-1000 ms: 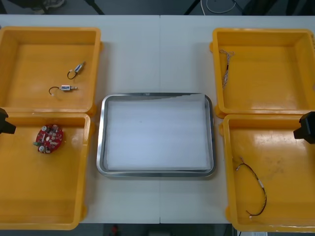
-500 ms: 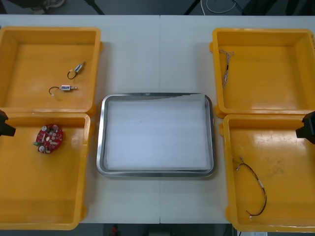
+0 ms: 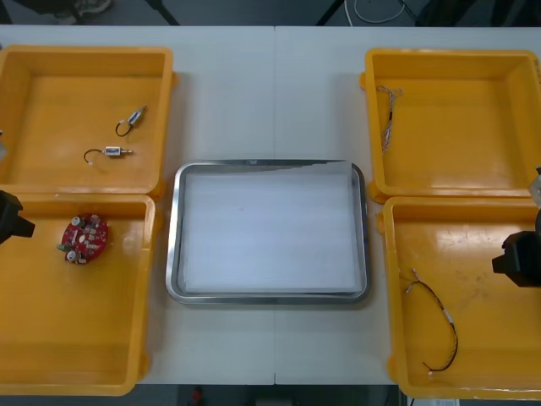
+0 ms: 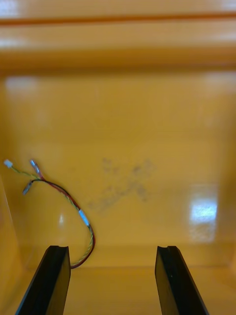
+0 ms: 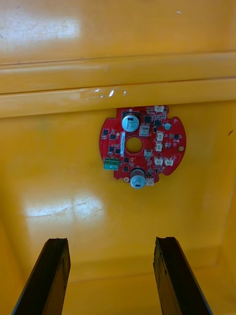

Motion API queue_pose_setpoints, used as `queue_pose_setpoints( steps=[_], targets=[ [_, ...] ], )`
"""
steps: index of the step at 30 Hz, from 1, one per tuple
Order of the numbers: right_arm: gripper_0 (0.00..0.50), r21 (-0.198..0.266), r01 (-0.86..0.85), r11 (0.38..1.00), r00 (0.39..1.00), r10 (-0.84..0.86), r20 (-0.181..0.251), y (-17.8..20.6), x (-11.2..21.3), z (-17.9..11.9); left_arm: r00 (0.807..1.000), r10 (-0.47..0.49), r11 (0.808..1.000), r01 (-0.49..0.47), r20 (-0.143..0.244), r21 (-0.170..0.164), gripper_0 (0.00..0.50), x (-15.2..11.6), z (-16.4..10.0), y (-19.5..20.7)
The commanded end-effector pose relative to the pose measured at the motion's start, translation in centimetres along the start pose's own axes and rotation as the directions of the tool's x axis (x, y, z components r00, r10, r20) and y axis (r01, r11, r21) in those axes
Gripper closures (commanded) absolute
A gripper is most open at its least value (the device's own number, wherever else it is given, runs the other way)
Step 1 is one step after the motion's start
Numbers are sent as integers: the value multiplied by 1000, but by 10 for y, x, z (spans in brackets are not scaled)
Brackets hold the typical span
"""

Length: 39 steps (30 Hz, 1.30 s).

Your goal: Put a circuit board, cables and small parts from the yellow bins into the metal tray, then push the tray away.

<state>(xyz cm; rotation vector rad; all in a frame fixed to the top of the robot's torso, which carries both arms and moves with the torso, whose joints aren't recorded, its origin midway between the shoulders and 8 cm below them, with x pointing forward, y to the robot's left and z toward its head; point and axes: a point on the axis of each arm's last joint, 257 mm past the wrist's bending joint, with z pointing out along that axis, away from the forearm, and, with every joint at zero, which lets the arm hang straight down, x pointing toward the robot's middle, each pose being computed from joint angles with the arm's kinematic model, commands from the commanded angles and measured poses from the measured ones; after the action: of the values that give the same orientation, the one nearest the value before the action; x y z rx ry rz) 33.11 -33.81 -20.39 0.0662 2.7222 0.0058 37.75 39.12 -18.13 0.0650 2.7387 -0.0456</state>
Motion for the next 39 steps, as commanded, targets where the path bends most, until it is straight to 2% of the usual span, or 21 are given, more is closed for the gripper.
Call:
queue_pose_setpoints(
  steps=[1,5,10,14,19,24,32,39],
  targets=[
    [0,-27,-52,998,998,52,17,5,19,9,999,-31,999,31,-12,12,0,13,18,-7],
    [0,-27,-37,999,999,38,25,9,26,21,999,-35,999,35,2,24,0,15,28,-11],
    [0,-8,-5,1000,997,5,79,17,27,40,999,-41,998,41,-7,39,0,25,45,-19],
    [0,5,6,1000,995,-7,97,21,31,50,998,-60,997,60,-6,52,0,29,57,-23],
    [0,4,10,1000,995,-11,97,26,41,63,997,-79,995,79,-14,63,0,32,69,-25],
    [0,-3,20,1000,994,-20,103,33,53,82,996,-93,993,93,-1,69,0,32,81,-27],
    [0,0,29,1000,996,-29,81,32,68,118,992,-122,990,121,10,77,0,31,101,-28],
    [0,-14,26,1000,997,-25,75,32,77,132,990,-142,987,142,-1,79,0,36,111,-31]
  ],
)
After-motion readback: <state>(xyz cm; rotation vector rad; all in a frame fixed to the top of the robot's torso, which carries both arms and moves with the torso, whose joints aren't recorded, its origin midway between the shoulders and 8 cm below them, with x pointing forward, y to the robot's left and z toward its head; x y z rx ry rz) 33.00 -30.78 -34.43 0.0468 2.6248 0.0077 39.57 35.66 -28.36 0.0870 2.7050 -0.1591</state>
